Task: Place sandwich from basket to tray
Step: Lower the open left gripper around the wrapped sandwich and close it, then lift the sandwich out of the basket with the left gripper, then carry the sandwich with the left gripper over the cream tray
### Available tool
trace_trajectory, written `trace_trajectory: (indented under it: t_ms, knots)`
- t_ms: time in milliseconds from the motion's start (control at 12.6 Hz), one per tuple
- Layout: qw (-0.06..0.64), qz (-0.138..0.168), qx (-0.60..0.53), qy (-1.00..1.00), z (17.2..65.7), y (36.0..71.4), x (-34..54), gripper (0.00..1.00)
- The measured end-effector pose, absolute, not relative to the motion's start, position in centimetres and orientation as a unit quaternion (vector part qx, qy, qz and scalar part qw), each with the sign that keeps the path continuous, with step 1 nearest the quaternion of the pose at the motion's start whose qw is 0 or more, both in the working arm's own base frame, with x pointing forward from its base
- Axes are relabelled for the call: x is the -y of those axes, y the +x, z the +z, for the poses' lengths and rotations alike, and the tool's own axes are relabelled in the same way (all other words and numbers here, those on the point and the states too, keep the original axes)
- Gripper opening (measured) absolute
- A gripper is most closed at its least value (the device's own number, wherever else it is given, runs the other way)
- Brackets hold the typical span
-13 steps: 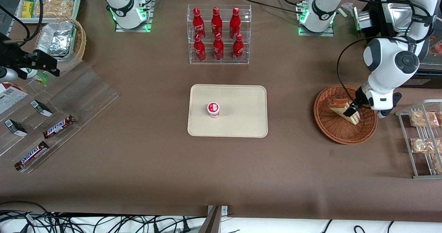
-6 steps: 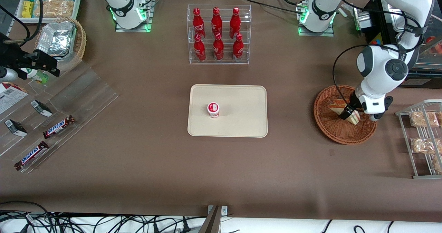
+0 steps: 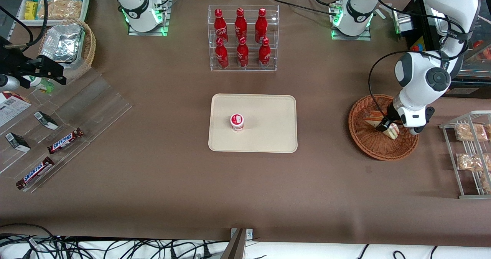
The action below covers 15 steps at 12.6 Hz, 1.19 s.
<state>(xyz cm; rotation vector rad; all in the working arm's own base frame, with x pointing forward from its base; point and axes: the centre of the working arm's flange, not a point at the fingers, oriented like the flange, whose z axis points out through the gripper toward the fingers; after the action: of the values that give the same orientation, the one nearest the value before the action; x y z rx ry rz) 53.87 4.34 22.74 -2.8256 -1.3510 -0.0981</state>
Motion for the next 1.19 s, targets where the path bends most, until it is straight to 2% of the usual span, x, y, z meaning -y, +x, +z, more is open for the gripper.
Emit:
trace_trajectory:
  t_ms: [158, 317, 554, 871, 1029, 1187]
  knots:
    - [0.006, -0.032, 0.428, -0.903, 22.7, 53.9, -4.3, 0.37]
    - [0.011, -0.032, 0.421, -0.907, 22.8, 53.9, -4.2, 0.3]
    - [0.021, -0.02, 0.402, -0.915, 24.8, 54.7, -4.1, 0.26]
    - [0.034, 0.009, 0.341, -0.939, 33.6, 58.3, -1.8, 0.23]
    - [0.03, 0.007, 0.315, -0.949, 37.9, 60.1, 1.4, 0.22]
    - [0.023, 0.004, 0.285, -0.958, 39.6, 60.7, 5.1, 0.22]
